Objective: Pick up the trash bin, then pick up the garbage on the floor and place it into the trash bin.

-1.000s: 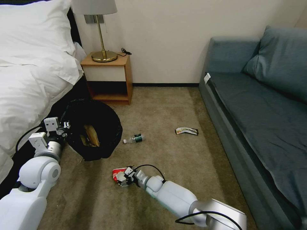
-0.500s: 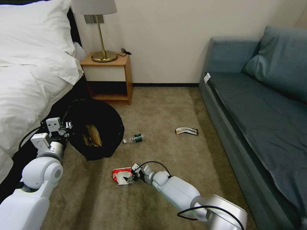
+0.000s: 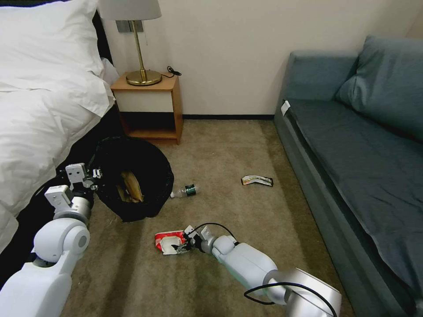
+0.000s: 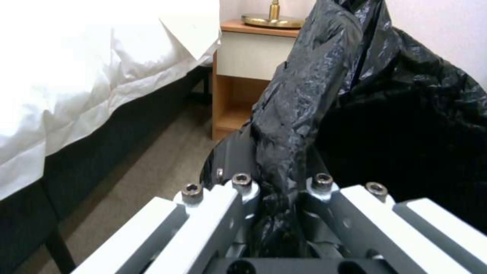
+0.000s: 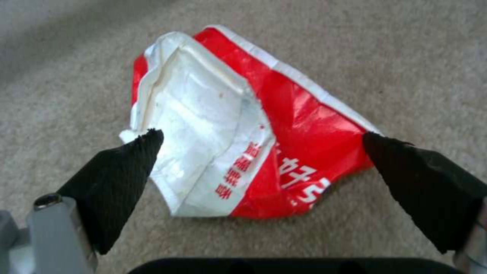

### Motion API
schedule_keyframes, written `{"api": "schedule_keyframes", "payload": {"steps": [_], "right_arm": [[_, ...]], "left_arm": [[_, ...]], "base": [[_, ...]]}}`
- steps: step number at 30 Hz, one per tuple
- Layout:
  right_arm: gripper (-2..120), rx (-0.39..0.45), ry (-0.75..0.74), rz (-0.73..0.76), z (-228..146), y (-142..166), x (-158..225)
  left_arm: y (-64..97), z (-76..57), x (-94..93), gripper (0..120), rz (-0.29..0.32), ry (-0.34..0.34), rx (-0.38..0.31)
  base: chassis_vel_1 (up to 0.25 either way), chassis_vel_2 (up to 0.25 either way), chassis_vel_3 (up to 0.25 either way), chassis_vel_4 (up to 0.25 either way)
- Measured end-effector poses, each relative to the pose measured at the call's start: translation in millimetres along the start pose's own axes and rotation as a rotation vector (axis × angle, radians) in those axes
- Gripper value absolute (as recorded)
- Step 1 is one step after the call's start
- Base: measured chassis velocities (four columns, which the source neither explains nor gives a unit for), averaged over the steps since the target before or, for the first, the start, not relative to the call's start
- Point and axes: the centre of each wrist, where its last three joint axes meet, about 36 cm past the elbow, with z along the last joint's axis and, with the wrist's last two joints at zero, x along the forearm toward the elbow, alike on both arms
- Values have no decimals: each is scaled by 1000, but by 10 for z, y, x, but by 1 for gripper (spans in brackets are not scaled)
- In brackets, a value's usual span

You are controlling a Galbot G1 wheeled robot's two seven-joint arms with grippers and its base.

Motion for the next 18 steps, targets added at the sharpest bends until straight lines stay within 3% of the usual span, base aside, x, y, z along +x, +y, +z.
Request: {"api": "schedule_keyframes", "payload": {"steps": [6, 13, 16, 18], "right_arm": [[99, -26, 7, -20, 52, -7, 14], [73, -46, -4, -41, 153, 38, 22], [69, -47, -6, -41, 156, 39, 23], [57, -48, -16, -40, 145, 44, 20]], "left_arm": [[-32, 3, 22, 4, -2, -5, 4], [-78, 31, 96, 4, -4, -9, 6], [-81, 33, 99, 4, -5, -9, 6], [-99, 46, 106, 4, -5, -11, 6]], "base": [[0, 0, 0, 0], [0, 0, 0, 0], [0, 0, 0, 0], [0, 0, 0, 0]]}}
